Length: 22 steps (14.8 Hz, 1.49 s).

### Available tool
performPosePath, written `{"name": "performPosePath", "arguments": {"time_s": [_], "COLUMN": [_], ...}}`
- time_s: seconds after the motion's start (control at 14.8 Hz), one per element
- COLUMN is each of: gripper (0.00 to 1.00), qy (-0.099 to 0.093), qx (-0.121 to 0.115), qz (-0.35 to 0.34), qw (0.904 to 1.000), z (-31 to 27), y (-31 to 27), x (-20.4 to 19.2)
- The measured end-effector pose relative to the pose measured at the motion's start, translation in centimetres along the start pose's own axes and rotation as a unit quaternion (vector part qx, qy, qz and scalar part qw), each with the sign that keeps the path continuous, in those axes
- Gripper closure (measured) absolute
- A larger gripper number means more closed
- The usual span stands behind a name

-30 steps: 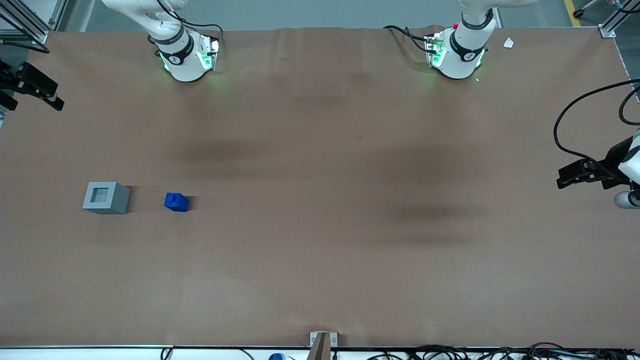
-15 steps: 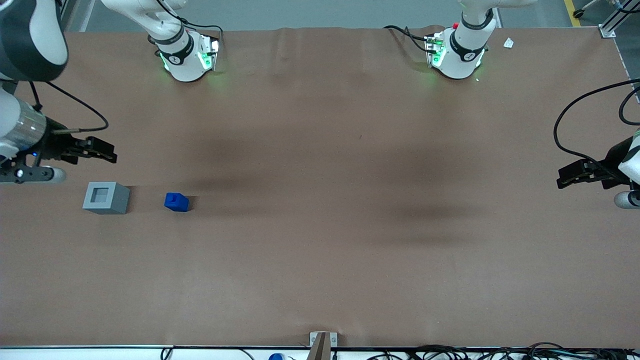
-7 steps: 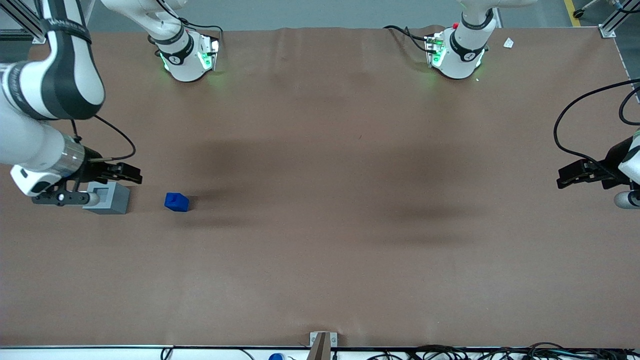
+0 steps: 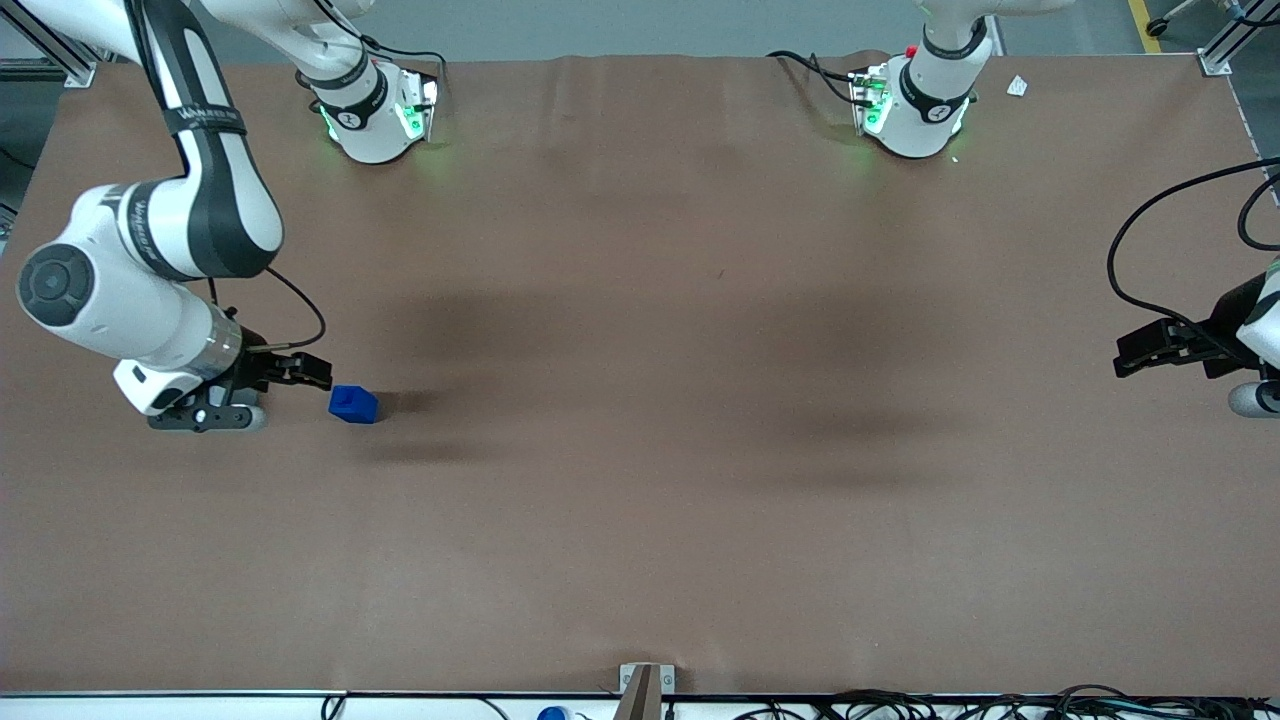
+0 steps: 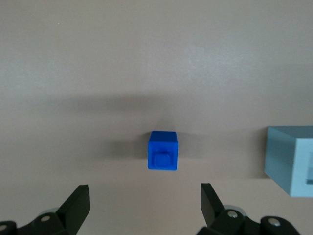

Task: Insert blue part into gray base with right arm
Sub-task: 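Move the open right gripper over the blue block, then lower the right gripper and close it on the blue block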

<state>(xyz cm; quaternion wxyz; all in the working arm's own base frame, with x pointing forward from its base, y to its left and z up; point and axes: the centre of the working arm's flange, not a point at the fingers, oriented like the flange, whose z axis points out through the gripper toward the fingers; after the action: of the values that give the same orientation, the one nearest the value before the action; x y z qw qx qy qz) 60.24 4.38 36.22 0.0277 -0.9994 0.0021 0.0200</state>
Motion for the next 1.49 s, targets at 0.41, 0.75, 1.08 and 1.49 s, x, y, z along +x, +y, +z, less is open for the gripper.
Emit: {"name": "performPosePath", "arguments": {"time_s": [0.41, 0.75, 1.08, 1.49], "gripper": [0.00, 0.00, 0.00, 0.02], "qy": [0.016, 0.020, 0.024, 0.028], "qx": [-0.004, -0.006, -0.008, -0.010], "qz": [0.000, 0.002, 0.004, 0.005], "qw": [0.9999, 0.9998, 0.9997, 0.9995], "z": [6.7, 9.4, 11.4, 13.2], "y": [0.1, 0.4, 0.7, 0.9], "x": [-0.3, -0.8, -1.5, -2.0]}}
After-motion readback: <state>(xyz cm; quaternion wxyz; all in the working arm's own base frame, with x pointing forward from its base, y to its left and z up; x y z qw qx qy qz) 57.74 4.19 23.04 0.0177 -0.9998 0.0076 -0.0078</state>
